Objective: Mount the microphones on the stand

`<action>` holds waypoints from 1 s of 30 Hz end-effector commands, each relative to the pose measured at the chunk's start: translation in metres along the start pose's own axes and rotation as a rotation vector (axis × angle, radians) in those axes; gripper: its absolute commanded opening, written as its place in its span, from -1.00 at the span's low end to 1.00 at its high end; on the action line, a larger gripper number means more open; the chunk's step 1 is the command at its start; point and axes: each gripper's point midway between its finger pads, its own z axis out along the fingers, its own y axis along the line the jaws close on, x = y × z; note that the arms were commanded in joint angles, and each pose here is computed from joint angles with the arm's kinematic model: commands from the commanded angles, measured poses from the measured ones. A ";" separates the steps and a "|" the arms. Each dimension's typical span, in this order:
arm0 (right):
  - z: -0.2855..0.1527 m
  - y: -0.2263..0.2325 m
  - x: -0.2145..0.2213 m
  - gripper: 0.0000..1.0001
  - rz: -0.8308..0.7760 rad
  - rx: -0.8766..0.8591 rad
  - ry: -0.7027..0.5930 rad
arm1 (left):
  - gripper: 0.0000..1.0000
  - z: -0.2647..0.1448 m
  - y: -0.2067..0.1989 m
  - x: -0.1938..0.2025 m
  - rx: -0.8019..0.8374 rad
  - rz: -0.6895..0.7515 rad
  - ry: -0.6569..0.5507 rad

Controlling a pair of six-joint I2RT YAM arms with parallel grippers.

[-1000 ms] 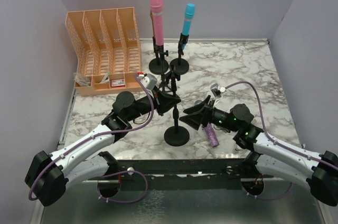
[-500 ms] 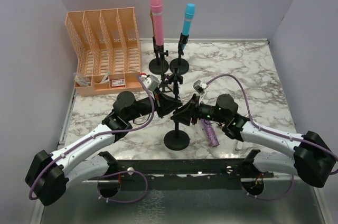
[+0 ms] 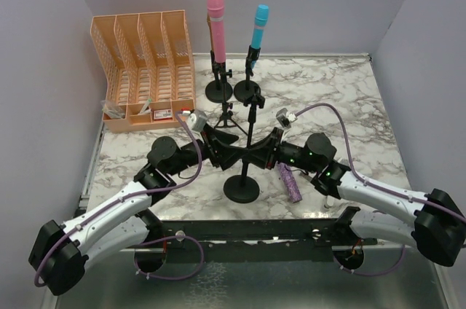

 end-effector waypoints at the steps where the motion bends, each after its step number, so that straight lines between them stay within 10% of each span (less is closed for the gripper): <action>1: -0.006 -0.001 -0.040 -0.99 -0.008 0.075 -0.151 | 0.48 -0.018 0.011 0.027 -0.049 -0.044 0.027; 10: -0.006 0.016 -0.054 -0.99 0.016 0.030 -0.161 | 0.56 -0.025 -0.008 0.063 0.079 -0.115 0.160; 30: -0.004 0.038 -0.070 -0.99 0.061 -0.070 -0.211 | -0.21 0.001 -0.030 0.077 0.207 -0.108 0.220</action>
